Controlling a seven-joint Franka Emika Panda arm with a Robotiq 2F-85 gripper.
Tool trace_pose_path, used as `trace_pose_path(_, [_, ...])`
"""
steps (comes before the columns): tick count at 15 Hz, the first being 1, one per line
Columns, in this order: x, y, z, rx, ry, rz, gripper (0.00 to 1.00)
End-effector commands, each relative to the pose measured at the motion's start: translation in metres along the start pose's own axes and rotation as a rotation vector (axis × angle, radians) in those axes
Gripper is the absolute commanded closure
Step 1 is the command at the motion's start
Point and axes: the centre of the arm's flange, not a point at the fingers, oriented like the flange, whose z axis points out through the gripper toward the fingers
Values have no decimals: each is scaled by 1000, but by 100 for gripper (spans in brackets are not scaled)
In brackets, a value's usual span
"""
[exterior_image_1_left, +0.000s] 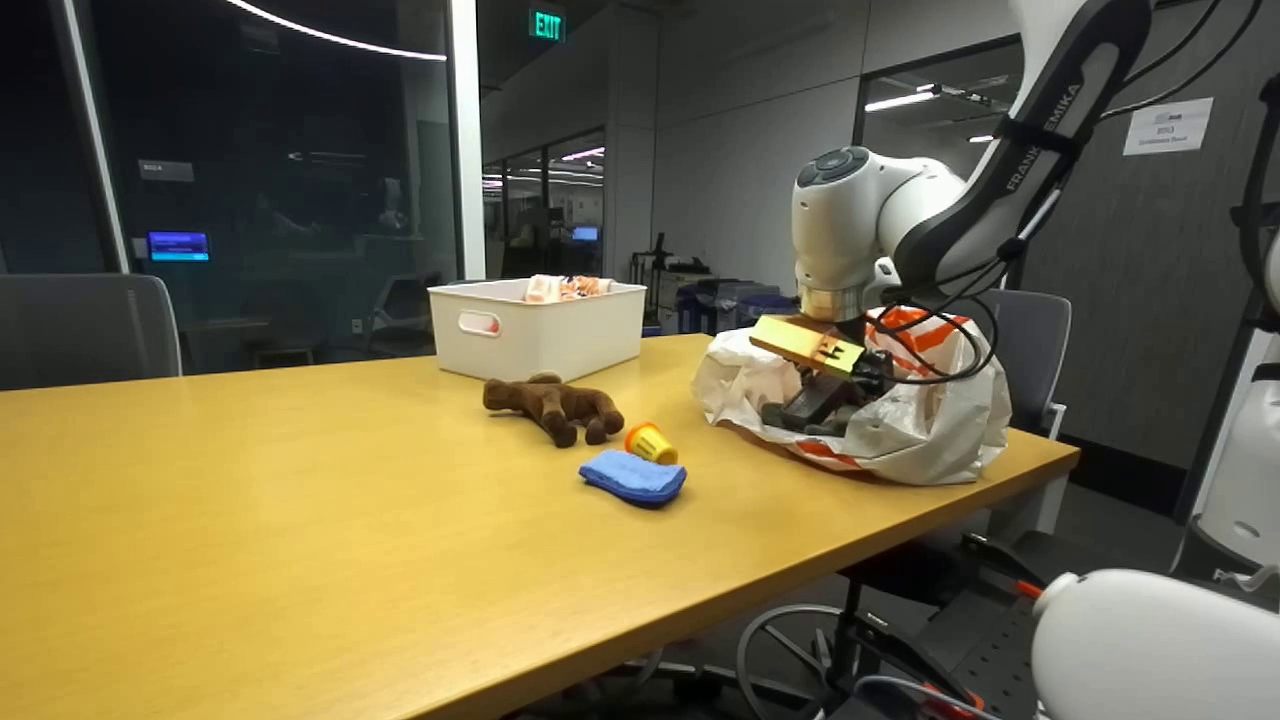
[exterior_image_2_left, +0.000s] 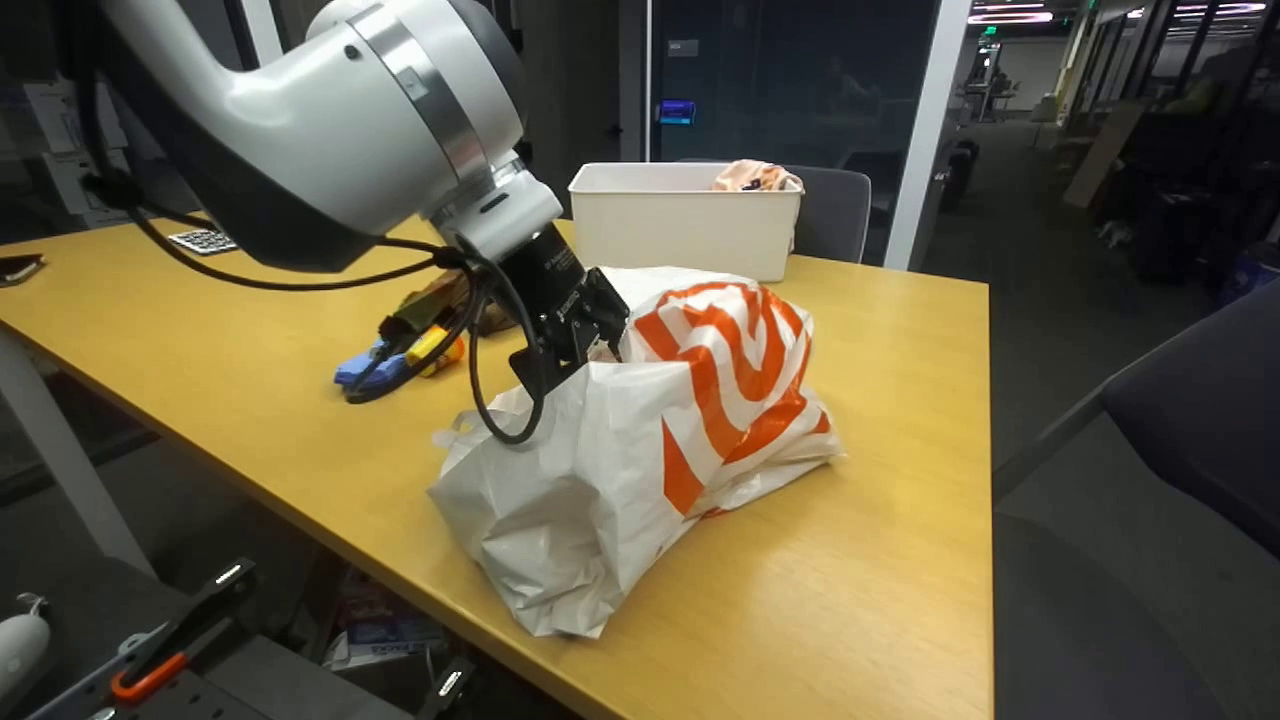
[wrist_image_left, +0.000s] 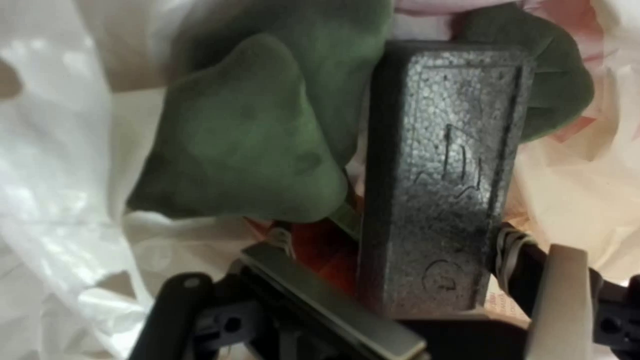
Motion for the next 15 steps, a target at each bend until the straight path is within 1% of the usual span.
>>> trace_pose_path(1, [-7,-1,-40,-65,20,-34,0])
trace_pose_path(2, [-13,2,-59,-75,21,-53,0])
trace_pose_path(4, [-23,7,-82,-54,8,-124,0])
trace_pose_path(5, [-28,7,-90,-17,27,-168,0])
trace_pose_path(6, [-37,11,-125,44,47,-215,0])
trace_pose_path(7, [-46,12,-141,85,50,-250,0])
trace_pose_path(8, [-61,5,-146,133,40,-288,0])
trace_pose_path(10, [-90,-7,-156,230,52,-358,0])
trace_pose_path(12, [-116,-28,-160,309,21,-440,0])
trace_pose_path(13, [-135,-36,-163,344,22,-489,0])
trace_pose_path(14, [-149,-42,-167,357,5,-552,0])
trace_pose_path(15, [-163,-47,-166,351,10,-612,0])
